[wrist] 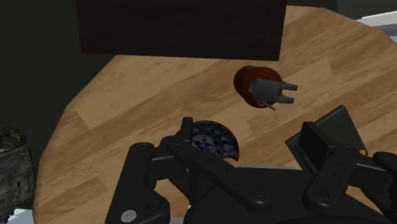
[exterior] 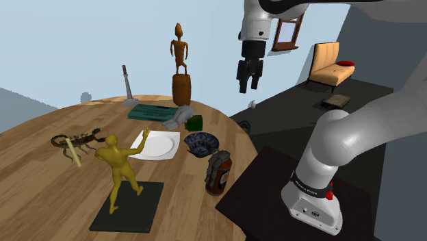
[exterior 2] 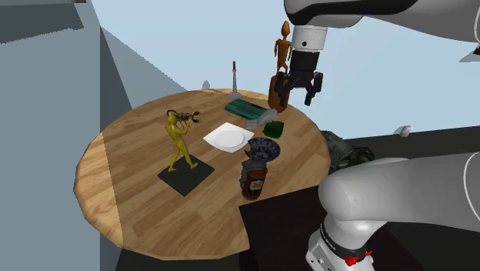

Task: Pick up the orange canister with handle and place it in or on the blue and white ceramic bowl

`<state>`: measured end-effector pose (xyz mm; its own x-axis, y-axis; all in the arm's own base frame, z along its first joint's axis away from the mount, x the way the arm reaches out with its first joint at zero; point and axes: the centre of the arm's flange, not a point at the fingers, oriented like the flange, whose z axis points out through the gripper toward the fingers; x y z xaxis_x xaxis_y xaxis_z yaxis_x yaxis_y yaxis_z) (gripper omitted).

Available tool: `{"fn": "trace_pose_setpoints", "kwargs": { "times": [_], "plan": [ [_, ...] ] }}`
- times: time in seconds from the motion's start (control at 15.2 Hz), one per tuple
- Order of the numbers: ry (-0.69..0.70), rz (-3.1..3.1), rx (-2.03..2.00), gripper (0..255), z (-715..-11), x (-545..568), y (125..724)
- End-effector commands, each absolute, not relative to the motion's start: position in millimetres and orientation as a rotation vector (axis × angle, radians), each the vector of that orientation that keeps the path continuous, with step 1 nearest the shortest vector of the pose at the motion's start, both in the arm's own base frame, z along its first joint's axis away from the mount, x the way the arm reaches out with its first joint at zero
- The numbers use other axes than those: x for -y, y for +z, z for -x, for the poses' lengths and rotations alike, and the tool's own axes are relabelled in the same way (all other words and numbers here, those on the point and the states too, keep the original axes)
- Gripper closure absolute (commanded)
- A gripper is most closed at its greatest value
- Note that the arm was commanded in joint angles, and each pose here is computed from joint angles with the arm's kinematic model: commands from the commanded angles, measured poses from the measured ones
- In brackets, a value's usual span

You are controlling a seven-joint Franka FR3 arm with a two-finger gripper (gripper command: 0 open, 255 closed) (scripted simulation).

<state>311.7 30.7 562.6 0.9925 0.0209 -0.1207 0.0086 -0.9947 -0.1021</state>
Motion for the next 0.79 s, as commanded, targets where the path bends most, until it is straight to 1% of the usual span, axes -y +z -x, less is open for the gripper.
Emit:
{"fn": "trace_pose_setpoints", "kwargs": {
  "times": [0.0, 0.4, 0.73],
  "plan": [
    [0.185, 3.034, 0.023, 0, -312, -31, 563],
    [0.240, 3.058, 0.499, 0, -347, -91, 506],
    [0.282, 3.019, 0.902, 0, -360, -145, 455]
  ]
}}
